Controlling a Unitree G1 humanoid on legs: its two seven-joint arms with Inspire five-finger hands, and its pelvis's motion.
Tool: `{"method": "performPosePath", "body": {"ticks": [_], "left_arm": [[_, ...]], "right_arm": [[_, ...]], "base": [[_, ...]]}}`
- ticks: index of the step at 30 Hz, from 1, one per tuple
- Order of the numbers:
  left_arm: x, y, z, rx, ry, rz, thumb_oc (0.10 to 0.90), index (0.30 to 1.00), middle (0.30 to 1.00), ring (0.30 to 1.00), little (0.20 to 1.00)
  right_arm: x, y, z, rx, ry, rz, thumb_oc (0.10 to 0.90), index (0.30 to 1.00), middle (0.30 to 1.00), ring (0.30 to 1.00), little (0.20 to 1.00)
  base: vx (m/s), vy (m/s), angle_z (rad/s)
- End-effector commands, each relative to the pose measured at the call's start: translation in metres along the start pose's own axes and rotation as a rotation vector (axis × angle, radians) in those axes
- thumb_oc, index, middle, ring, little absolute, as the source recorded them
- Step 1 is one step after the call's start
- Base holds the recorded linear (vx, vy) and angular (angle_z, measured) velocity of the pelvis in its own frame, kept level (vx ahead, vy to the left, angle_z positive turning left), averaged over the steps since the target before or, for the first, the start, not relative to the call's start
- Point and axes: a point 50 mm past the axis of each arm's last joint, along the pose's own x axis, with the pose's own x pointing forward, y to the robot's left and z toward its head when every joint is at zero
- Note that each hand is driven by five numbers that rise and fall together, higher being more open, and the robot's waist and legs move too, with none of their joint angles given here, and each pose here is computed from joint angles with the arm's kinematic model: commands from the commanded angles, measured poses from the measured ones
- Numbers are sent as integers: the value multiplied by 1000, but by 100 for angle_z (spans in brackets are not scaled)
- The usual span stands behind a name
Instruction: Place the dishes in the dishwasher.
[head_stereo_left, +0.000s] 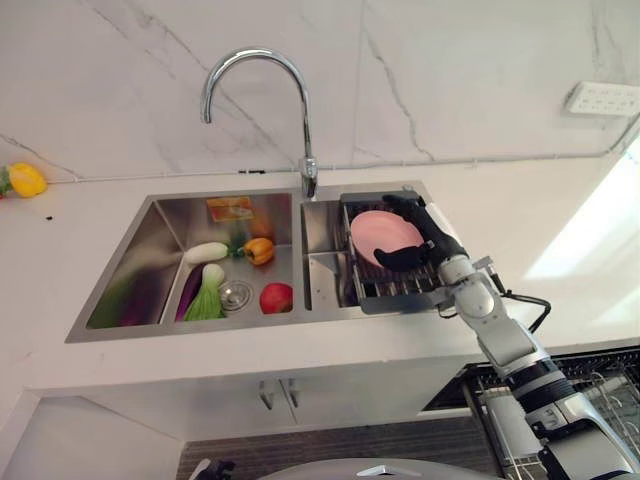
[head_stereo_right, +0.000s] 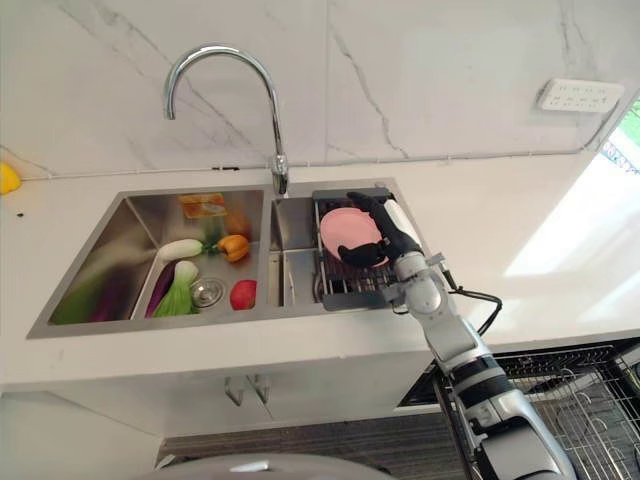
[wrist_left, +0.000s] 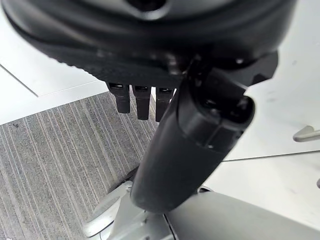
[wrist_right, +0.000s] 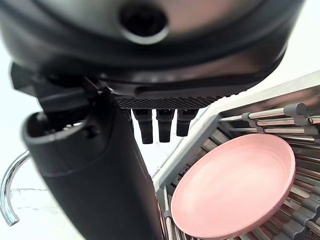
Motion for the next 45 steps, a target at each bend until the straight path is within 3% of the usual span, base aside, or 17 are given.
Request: {"method": "performPosePath", "body": {"ticks": [1,18,35,36,37,38,39,45], "left_arm": [[3,5,22,47,-58,-1,800,900,900,900,900],[3,3,19,56,-51,-4,800,900,900,900,900],[3,-1,27,83,-79,-4,800,900,900,900,900],[3,-2,28,85,-81,-2,800,900,900,900,900],[3,-2,28,85,-81,-2,800,900,900,900,900],[3,-2,29,86,-84,-2,800,900,900,900,900],[3,-2,30,89,-89,-1,800,900,900,900,900],[3,-4,33,95,-100,4,800,900,900,900,900]], "right_arm": [[20,-14,46,-36,-204,-54,800,900,900,900,900],[36,3,34,-165,-119,-13,800,900,900,900,900],[54,8,33,-488,-59,-54,800,900,900,900,900],[55,9,33,-529,-55,-63,638,658,658,658,658],[55,9,33,-529,-56,-64,582,573,573,573,573],[55,10,31,-554,-53,-66,467,401,401,401,401],[54,11,28,-586,-47,-71,400,300,300,300,300],[52,10,24,-672,-48,-103,400,300,300,300,300]], "base": [[0,0,0],[0,0,0],[0,0,0],[0,0,0],[0,0,0],[0,0,0],[0,0,0],[0,0,0]]}}
